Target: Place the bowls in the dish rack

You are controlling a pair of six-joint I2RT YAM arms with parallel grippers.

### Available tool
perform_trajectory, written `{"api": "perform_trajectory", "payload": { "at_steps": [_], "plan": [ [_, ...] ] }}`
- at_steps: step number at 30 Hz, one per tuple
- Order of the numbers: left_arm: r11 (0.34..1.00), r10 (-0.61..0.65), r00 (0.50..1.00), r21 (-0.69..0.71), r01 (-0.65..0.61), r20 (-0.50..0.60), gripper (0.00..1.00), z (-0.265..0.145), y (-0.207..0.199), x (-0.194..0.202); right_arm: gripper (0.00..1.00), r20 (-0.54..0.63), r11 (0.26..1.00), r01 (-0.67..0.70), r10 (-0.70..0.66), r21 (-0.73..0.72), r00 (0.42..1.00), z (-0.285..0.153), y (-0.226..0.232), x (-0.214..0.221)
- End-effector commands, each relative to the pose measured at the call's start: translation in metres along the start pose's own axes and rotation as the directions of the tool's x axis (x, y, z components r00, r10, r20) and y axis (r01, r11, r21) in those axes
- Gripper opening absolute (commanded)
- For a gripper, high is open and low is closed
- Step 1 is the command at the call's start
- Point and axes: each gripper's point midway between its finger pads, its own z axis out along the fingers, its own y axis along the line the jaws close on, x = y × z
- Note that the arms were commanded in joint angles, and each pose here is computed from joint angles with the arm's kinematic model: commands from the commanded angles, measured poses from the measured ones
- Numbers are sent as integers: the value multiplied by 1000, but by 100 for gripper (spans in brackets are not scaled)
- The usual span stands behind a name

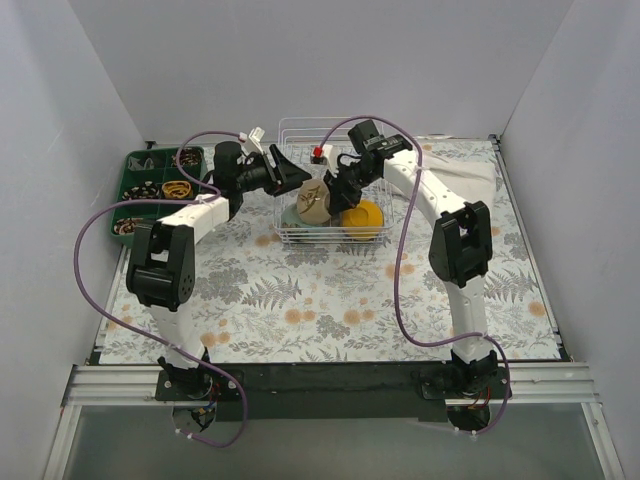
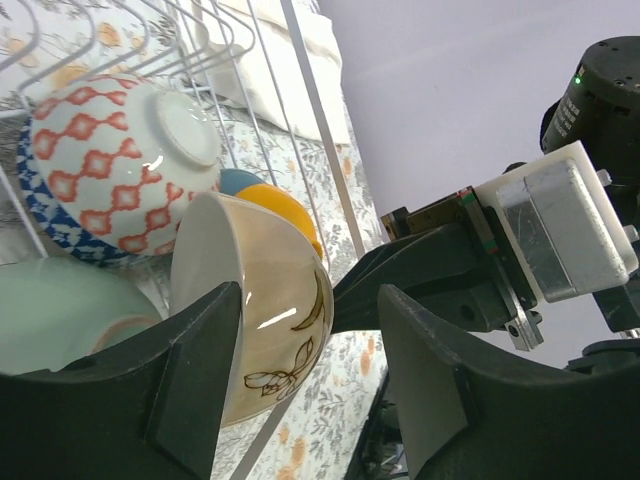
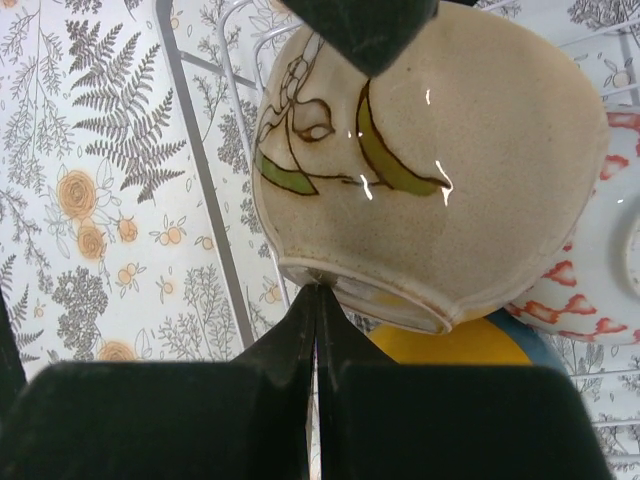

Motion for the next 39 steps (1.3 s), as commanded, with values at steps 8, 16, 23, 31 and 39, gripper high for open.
{"api": "perform_trajectory", "payload": {
  "at_steps": [8,16,23,31,39],
  "plan": [
    [994,111,993,-28,-110,28,57,-29,-6,0,1,25,997,66,-67,32,997,27,-11,-22],
    [965,259,959,-80,-251,117,57,-40,-19,-40,1,32,996,77,-78,37,996,33,-10,-28],
    [844,494,856,-320,-430,152,56,-84,-4,-97,1,50,993,92,-97,80,994,30,-11,-47],
    [624,669,743,-539,-567,-7,67,-123,7,-113,1,146,947,-41,-7,319,989,-74,-25,-60],
    [601,701,711,-497,-626,-48,98,-130,-2,-97,99,295,706,-332,179,626,938,-185,-69,-20]
  ]
}}
